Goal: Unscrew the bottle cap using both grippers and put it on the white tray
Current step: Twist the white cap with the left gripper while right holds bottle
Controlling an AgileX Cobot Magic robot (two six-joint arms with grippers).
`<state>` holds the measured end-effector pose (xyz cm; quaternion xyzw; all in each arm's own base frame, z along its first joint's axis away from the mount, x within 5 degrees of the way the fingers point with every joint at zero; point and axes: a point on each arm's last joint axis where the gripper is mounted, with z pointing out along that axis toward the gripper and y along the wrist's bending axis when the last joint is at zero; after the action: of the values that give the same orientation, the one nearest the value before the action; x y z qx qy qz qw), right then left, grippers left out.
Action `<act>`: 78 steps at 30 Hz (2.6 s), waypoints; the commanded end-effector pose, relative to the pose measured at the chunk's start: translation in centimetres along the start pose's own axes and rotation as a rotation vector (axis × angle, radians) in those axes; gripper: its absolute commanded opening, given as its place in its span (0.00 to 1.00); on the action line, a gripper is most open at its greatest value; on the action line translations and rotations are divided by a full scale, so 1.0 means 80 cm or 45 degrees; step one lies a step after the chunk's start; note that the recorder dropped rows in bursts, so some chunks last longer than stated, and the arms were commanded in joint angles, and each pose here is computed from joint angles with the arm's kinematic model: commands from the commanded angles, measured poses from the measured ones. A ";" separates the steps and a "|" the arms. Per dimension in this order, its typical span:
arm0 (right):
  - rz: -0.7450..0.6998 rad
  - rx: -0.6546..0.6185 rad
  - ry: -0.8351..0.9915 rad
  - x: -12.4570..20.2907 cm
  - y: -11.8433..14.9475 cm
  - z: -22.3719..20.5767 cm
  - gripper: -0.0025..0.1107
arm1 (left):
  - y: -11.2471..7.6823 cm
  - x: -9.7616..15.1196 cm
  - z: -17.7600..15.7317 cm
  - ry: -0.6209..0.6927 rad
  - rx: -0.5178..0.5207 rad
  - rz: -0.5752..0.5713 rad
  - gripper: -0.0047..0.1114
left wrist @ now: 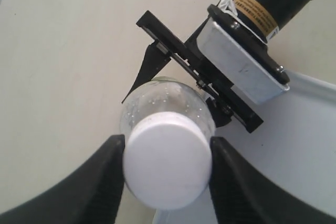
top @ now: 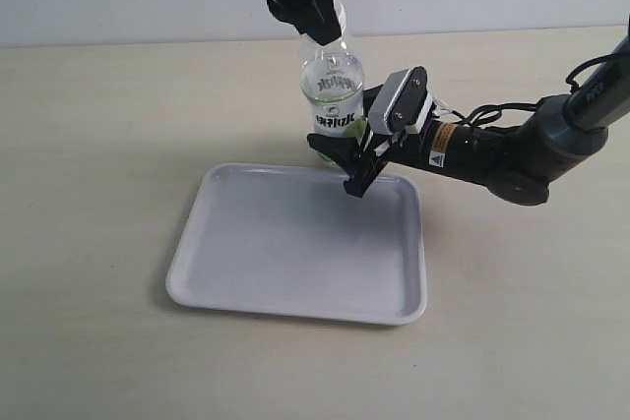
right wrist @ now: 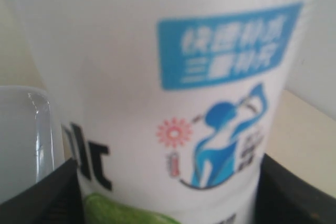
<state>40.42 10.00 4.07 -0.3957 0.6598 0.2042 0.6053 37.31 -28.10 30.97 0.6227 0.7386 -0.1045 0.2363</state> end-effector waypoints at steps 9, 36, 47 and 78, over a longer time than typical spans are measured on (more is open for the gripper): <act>-0.011 0.000 0.066 0.005 0.000 0.000 0.02 | 0.003 -0.005 0.002 -0.058 -0.020 -0.462 0.04; -0.011 0.000 0.066 0.005 0.000 0.000 0.02 | 0.001 -0.005 0.001 -0.052 -0.001 -0.770 0.51; -0.011 0.000 0.066 0.005 0.000 0.000 0.02 | 0.006 -0.008 -0.013 -0.101 -0.074 -0.669 0.63; 0.010 0.005 0.088 0.007 0.000 0.000 0.02 | -0.005 -0.007 -0.050 -0.055 -0.067 0.287 0.63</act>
<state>40.49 9.93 4.05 -0.3864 0.6663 0.2062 0.6035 36.42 -26.63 34.57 0.6705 0.6823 -0.0725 0.2822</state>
